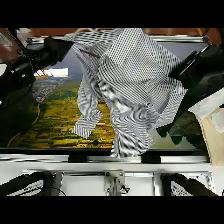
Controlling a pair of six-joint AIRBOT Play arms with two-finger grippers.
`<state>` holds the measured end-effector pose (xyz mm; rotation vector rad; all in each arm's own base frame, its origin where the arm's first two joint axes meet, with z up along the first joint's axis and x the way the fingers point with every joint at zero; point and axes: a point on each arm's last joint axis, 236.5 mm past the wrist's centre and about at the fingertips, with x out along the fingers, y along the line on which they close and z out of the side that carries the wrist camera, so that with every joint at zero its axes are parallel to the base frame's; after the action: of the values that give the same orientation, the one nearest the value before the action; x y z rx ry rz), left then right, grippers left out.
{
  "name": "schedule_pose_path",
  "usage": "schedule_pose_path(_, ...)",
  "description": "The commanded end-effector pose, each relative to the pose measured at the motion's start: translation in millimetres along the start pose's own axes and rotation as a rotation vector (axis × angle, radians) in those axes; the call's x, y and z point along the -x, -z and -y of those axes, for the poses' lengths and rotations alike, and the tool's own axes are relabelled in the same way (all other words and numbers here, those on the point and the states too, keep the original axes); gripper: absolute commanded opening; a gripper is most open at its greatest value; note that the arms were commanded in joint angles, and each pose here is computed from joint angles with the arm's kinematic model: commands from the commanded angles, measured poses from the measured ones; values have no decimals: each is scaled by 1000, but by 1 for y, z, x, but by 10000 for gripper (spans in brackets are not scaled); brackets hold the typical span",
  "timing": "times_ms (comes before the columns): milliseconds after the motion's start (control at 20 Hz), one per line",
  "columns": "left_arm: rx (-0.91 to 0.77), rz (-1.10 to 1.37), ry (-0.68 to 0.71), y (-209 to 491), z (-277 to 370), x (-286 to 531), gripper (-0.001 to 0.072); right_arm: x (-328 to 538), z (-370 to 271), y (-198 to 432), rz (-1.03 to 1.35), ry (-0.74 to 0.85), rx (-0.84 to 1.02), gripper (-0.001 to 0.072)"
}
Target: Fold the shirts.
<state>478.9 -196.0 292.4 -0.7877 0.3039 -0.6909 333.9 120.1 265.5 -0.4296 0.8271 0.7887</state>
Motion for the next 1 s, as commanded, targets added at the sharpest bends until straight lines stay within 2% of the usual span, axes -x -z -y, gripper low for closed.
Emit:
schedule_pose_path(0, -55, 99, 9, -40, 18, 2, 58, -12, -16, 12, -86, -70, 59, 83)
schedule_pose_path(200, -76, 51, 71, -37, 37, 3, 58, -24, -16, 3, -83, -46, 76, 83)
schedule_pose_path(350, -86, -102, 173, 2, 61, 5, 57, -27, -3, -35, 61, 28, 15, 83)
schedule_pose_path(500, -214, -177, 270, 28, 91, 9, 57, -27, 3, -68, 187, 67, -75, 83)
schedule_pose_path(600, -291, -172, 333, 33, 120, 9, 57, -37, -9, -73, 183, 27, -126, 83)
schedule_pose_path(800, -402, -96, 461, 18, 190, 19, 57, -64, -48, -81, 139, -53, -86, 83)
schedule_pose_path(950, -459, -117, 544, 19, 222, 36, 57, -66, -41, -91, 167, 3, -107, 83)
